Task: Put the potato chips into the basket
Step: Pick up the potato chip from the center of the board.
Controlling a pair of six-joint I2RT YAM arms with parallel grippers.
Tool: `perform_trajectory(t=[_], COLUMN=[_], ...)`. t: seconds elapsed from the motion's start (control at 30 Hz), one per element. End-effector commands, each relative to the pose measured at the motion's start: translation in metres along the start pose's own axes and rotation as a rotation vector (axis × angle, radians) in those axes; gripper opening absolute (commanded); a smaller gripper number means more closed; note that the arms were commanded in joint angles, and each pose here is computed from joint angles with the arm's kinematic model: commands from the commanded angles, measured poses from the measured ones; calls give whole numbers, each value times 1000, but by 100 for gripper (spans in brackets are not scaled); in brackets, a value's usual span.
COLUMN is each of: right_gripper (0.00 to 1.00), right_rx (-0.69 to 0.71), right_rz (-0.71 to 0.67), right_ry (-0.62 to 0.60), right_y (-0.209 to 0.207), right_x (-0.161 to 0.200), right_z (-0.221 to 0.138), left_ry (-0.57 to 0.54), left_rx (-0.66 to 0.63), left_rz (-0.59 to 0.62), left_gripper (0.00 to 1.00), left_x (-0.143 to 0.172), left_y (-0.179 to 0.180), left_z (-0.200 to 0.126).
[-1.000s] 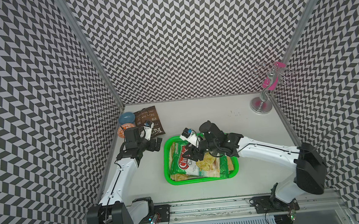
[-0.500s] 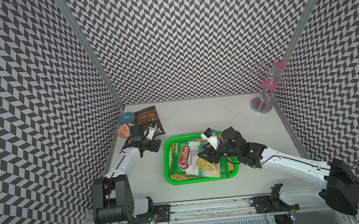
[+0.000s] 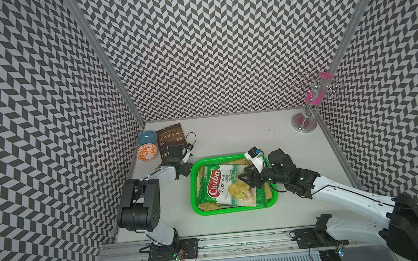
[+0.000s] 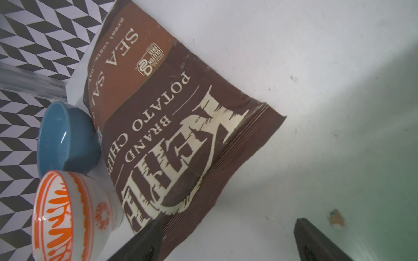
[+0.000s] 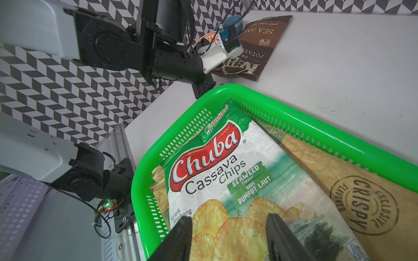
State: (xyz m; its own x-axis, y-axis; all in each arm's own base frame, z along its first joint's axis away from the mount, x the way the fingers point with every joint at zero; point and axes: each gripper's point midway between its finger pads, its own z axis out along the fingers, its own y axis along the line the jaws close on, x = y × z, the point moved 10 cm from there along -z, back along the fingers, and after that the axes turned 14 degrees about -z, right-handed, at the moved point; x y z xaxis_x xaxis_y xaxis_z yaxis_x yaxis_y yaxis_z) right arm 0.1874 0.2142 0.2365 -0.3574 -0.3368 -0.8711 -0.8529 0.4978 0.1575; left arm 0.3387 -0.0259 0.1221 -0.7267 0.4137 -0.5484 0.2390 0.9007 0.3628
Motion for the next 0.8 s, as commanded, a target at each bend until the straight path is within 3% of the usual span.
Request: perform_trajectory(t=[0.0, 0.13, 0.27, 0.53, 0.77], right_gripper=[56, 56, 56, 56, 56], right_rx=[-5, -1, 4, 24, 79], right_rz=[-10, -7, -8, -5, 13], right_ry=[-79, -85, -95, -110, -181], right_y=[1, 1, 1, 0, -3], right_x=[-19, -21, -22, -26, -31], right_z=[-7, -9, -11, -15, -25], left_ry=[-46, -15, -9, -52, -155], left_rx=[-111, -144, -148, -116, -87], left_rz=[-12, 0, 11, 8, 21], left_gripper=[93, 90, 78, 1, 0], left_x=[-16, -19, -22, -40, -69], left_y=[5, 0, -3, 0, 3], left_z=[10, 27, 36, 17, -33])
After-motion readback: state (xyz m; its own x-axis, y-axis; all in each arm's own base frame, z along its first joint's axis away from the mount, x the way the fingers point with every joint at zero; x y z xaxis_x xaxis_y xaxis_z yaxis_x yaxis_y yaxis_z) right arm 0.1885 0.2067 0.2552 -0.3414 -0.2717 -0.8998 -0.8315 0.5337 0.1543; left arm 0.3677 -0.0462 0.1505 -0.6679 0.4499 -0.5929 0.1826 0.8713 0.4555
